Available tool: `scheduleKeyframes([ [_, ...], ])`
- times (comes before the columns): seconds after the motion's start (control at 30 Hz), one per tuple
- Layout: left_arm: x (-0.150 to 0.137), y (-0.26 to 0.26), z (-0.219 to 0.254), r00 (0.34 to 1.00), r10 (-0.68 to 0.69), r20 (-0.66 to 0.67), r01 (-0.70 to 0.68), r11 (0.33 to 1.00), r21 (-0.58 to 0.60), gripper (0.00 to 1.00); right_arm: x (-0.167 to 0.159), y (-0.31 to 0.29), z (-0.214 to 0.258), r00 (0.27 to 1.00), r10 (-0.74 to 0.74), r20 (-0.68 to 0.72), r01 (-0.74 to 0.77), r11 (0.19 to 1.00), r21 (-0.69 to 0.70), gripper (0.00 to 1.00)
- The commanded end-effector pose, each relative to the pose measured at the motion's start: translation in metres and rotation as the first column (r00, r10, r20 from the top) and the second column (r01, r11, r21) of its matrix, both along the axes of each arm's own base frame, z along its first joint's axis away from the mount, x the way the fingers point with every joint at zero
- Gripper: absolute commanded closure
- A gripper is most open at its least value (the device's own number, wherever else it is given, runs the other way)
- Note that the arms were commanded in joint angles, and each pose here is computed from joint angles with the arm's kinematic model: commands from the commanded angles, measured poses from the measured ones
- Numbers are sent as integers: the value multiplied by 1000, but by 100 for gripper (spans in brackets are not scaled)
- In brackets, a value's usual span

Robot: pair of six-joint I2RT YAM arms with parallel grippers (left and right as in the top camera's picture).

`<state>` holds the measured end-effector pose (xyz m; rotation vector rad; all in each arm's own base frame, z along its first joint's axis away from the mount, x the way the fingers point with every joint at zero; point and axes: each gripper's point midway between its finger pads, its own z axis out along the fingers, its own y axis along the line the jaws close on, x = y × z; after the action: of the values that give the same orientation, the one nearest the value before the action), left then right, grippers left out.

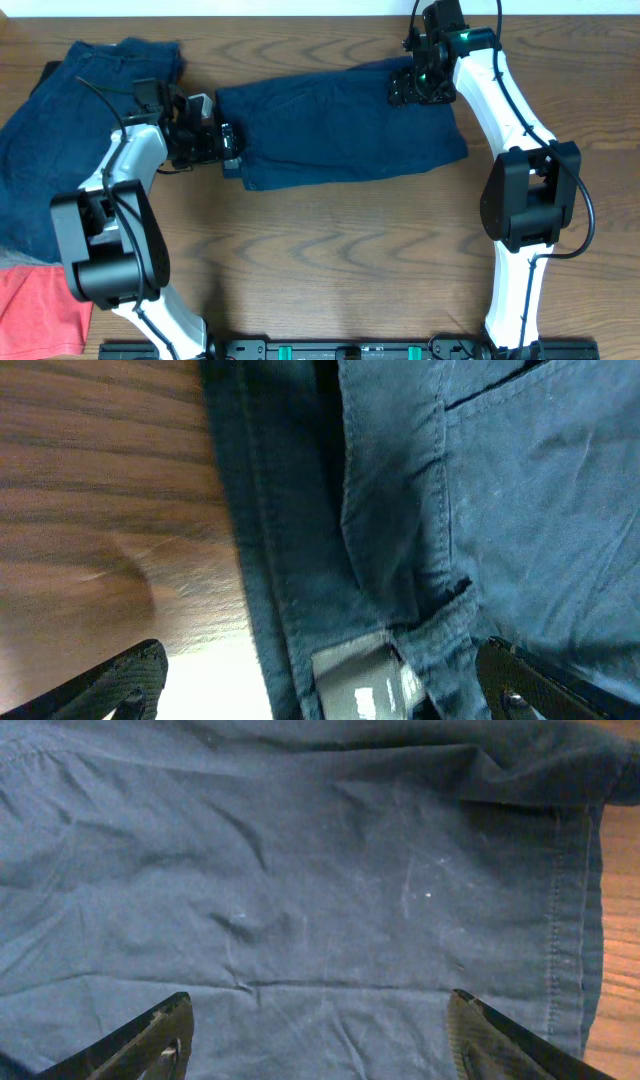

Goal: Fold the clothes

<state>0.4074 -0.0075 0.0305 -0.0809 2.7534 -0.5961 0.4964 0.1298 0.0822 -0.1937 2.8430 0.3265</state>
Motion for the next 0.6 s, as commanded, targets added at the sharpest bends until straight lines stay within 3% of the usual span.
scheduleKeyframes([
  [0.0, 1, -11, -11, 999, -42, -7, 41, 997, -68, 0, 1, 4, 13, 999, 22, 27, -22, 1000, 11, 21],
  [0.17, 1, -22, -24, 998, -63, -21, 59, 989, -139, 2, 0, 5, 13, 999, 20, 26, -21, 1000, 12, 23],
  [0.3, -1, -36, -31, 995, -95, -31, 89, 985, -149, 15, 0, 5, 13, 999, 20, 26, -21, 1000, 13, 26],
  [0.4, -1, -48, -32, 992, -124, -29, 119, 982, -147, 39, 0, 5, 12, 1000, 9, 22, -10, 1000, 15, 29],
  [0.53, 2, -51, -31, 995, -83, -48, 75, 986, -147, 92, 0, 3, 12, 1000, 5, 19, -5, 1000, 14, 34],
  [0.57, 3, -49, -27, 997, -60, -58, 50, 987, -153, 94, 0, 1, 12, 1000, 2, 17, -3, 1000, 14, 35],
])
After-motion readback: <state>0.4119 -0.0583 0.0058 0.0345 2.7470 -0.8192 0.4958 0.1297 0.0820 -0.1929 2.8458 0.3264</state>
